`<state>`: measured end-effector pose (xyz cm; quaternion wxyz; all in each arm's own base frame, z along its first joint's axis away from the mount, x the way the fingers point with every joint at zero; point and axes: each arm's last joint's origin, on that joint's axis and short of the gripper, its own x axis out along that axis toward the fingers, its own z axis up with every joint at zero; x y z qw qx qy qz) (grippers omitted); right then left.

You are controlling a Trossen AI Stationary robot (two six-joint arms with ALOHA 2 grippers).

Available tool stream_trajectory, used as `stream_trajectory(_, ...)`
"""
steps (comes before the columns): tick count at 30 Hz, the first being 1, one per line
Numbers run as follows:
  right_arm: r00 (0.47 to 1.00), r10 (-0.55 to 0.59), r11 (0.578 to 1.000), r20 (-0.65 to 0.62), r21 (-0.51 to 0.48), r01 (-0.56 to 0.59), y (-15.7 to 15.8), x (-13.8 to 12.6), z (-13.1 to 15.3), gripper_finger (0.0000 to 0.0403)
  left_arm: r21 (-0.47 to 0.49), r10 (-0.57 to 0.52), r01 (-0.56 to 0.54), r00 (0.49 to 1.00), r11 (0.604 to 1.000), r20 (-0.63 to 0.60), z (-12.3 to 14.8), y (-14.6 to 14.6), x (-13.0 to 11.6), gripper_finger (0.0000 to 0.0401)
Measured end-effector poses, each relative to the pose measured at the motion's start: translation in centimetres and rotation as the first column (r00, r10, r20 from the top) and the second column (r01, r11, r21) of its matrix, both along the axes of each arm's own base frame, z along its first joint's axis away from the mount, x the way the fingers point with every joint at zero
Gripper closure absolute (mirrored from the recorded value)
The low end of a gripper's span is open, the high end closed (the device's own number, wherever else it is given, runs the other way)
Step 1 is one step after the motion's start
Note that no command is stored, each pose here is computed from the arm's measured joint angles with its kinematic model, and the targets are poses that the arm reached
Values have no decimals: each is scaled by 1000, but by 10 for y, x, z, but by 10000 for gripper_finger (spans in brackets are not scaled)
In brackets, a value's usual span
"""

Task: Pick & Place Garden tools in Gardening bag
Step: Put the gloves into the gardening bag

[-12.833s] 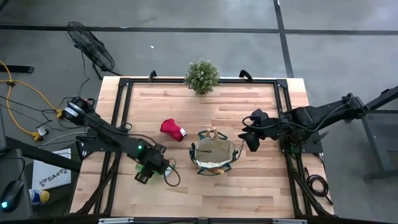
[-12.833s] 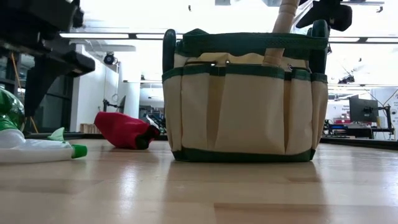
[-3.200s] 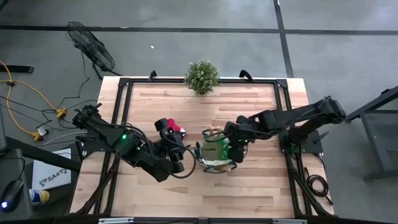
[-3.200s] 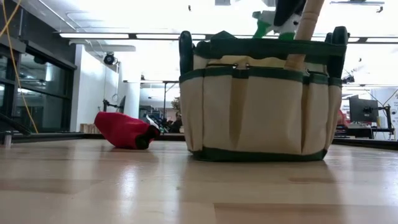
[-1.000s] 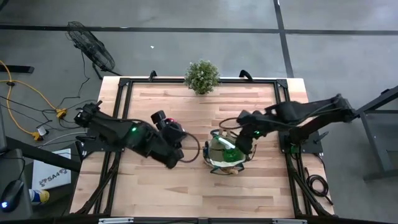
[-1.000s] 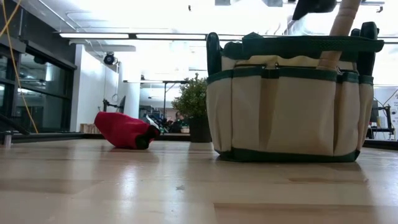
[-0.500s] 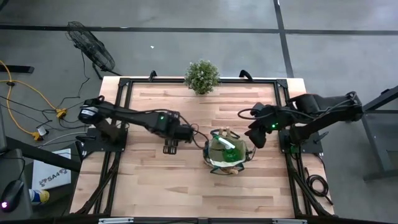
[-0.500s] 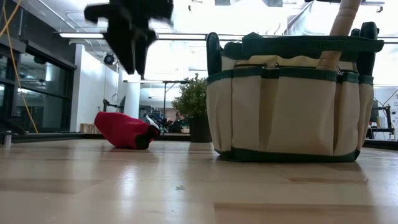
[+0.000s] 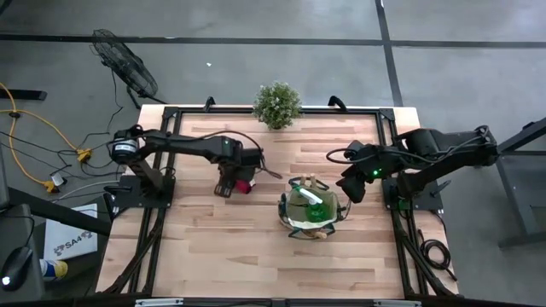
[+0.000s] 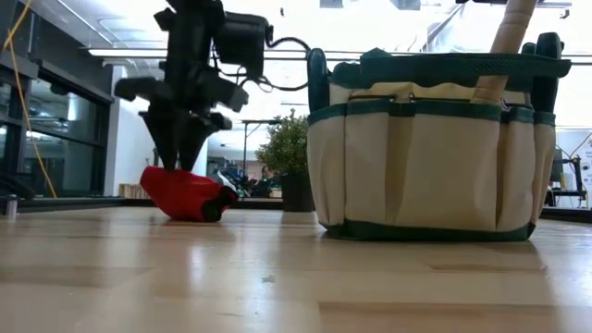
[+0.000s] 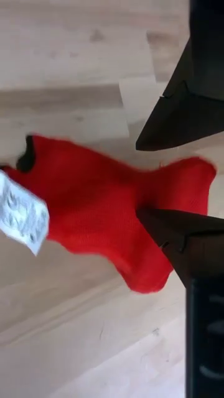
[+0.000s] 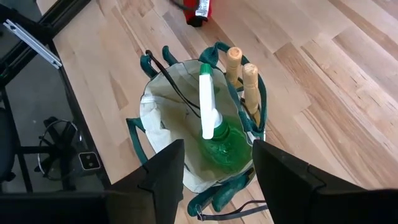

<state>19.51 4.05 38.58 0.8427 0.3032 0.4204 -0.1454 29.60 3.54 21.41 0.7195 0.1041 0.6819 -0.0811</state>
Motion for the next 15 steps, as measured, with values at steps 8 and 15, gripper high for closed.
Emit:
stream_trajectory(8, 1000, -6, 1000, 0, 4, 6, 0, 0, 0, 221, 25, -64, 63, 996, 998, 55, -20, 12, -1, 245)
stream_trajectory(15, 1000, -10, 1000, 1, -1, 10, 0, 0, 0, 221, 28, -52, 51, 997, 998, 51, -42, 11, -10, 247)
